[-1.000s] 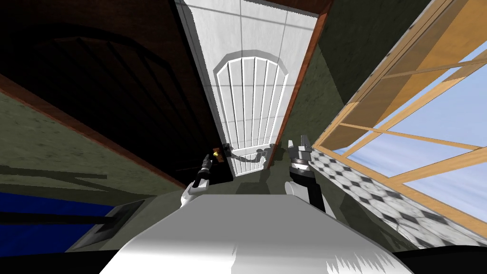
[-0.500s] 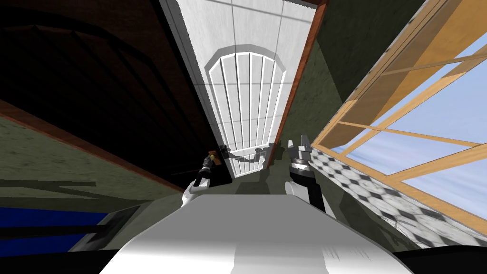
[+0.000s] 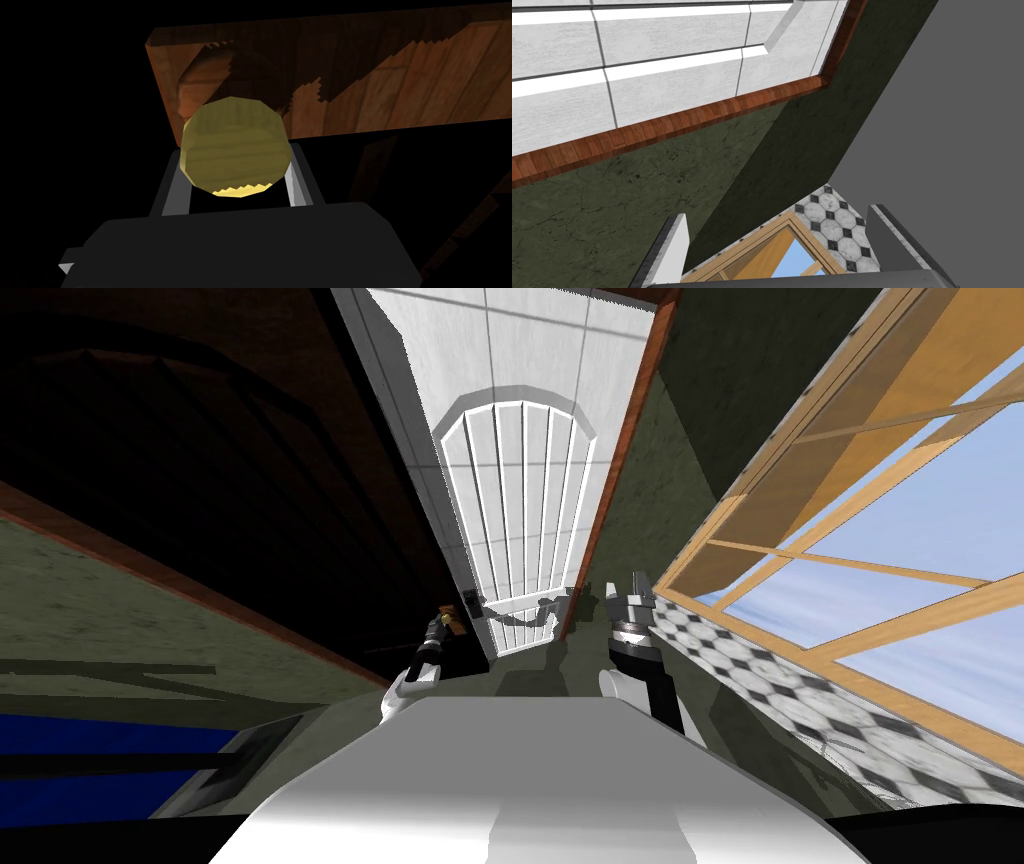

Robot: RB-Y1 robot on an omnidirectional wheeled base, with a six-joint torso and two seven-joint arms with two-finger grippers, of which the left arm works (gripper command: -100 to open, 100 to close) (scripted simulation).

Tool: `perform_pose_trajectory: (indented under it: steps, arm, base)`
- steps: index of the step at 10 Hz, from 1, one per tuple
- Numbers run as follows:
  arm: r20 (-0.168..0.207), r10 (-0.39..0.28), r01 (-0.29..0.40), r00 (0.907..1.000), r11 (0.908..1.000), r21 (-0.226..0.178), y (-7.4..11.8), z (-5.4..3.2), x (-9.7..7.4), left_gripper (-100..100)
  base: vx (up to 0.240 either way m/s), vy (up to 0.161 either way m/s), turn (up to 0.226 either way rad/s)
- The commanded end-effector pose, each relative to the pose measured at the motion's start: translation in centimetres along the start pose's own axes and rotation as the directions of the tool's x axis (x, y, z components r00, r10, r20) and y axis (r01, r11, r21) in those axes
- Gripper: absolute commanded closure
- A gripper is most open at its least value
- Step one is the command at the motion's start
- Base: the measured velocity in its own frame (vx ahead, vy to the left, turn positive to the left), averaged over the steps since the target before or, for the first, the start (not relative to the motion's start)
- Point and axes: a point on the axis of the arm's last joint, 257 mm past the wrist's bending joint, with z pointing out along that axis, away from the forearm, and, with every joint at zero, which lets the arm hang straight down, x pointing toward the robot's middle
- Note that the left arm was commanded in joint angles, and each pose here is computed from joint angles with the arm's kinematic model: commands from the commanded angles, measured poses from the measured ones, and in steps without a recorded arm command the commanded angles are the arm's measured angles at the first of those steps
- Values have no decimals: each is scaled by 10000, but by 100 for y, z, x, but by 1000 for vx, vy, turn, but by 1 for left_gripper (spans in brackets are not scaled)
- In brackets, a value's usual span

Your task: Pull the door open

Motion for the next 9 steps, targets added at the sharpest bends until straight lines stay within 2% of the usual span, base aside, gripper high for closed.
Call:
perform_pose_trajectory:
  steps: [1, 3, 4, 9]
  arm:
    - [103, 52, -50, 9999, 9996, -266, 115, -64, -119, 100]
    - [0, 62, -62, 10000, 9996, -281, 119, -86, -123, 100]
    - [-171, 17, -20, 9999, 9998, -175, 79, -77, -35, -100]
    - [-797, -130, 131, 9967, 9999, 5, -12, -87, 244, -100]
  base:
    - [-190, 66, -29]
    - [-192, 72, -41]
    - [-219, -6, -75]
    - [-188, -3, -56]
